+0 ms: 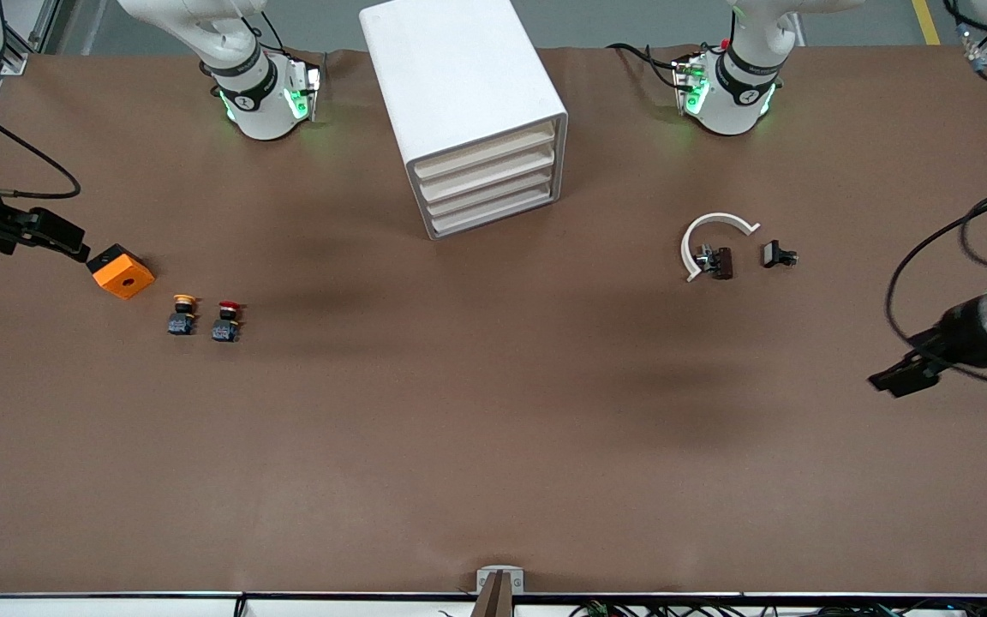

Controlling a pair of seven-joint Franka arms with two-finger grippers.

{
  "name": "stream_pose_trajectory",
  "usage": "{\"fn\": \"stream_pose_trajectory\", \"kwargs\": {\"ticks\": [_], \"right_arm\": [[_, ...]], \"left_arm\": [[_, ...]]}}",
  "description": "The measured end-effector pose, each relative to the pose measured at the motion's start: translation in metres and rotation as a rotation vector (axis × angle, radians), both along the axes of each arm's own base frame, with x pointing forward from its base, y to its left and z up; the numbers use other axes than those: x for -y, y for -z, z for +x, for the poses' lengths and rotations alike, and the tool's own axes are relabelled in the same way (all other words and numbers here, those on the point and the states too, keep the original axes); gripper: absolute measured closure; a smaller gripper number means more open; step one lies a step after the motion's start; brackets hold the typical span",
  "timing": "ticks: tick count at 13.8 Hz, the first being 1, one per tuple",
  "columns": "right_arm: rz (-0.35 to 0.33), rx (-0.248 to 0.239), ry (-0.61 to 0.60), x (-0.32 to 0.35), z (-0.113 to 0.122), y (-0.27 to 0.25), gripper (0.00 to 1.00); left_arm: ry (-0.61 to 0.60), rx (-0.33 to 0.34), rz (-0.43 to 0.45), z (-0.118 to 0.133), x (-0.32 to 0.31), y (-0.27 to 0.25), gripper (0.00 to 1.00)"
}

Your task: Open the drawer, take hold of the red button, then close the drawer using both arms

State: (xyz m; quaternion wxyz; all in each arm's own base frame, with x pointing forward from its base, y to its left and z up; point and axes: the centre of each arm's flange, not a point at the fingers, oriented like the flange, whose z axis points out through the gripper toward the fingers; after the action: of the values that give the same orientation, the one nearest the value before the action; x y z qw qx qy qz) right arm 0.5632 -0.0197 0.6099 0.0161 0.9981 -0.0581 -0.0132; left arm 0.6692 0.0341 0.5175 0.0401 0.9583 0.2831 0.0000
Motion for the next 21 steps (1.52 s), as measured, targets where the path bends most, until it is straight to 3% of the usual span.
{"fn": "stream_pose_trajectory", "kwargs": {"ticks": [4,8,12,15,21], "right_arm": [[0.000,0.003,-0.001,0.000,-0.001,-0.005,0.00],[0.000,0.001,0.023,0.014,-0.001,-0.004,0.00],[0.001,0.000,0.028,0.019,-0.001,-0.004,0.00],[0.002,0.000,0.026,0.018,0.000,-0.004,0.00],[0.003,0.000,0.018,0.014,0.000,-0.004,0.00]], "left_arm": [[0.168,0.035,0.001,-0.035,-0.024,-0.061,0.00],[0.240,0.038,0.015,-0.098,-0.025,-0.117,0.00],[0.338,0.021,0.081,-0.151,0.017,-0.134,0.00],[0.378,0.006,0.099,-0.167,0.041,-0.128,0.00],[0.405,-0.016,0.101,-0.168,0.050,-0.117,0.00]]}}
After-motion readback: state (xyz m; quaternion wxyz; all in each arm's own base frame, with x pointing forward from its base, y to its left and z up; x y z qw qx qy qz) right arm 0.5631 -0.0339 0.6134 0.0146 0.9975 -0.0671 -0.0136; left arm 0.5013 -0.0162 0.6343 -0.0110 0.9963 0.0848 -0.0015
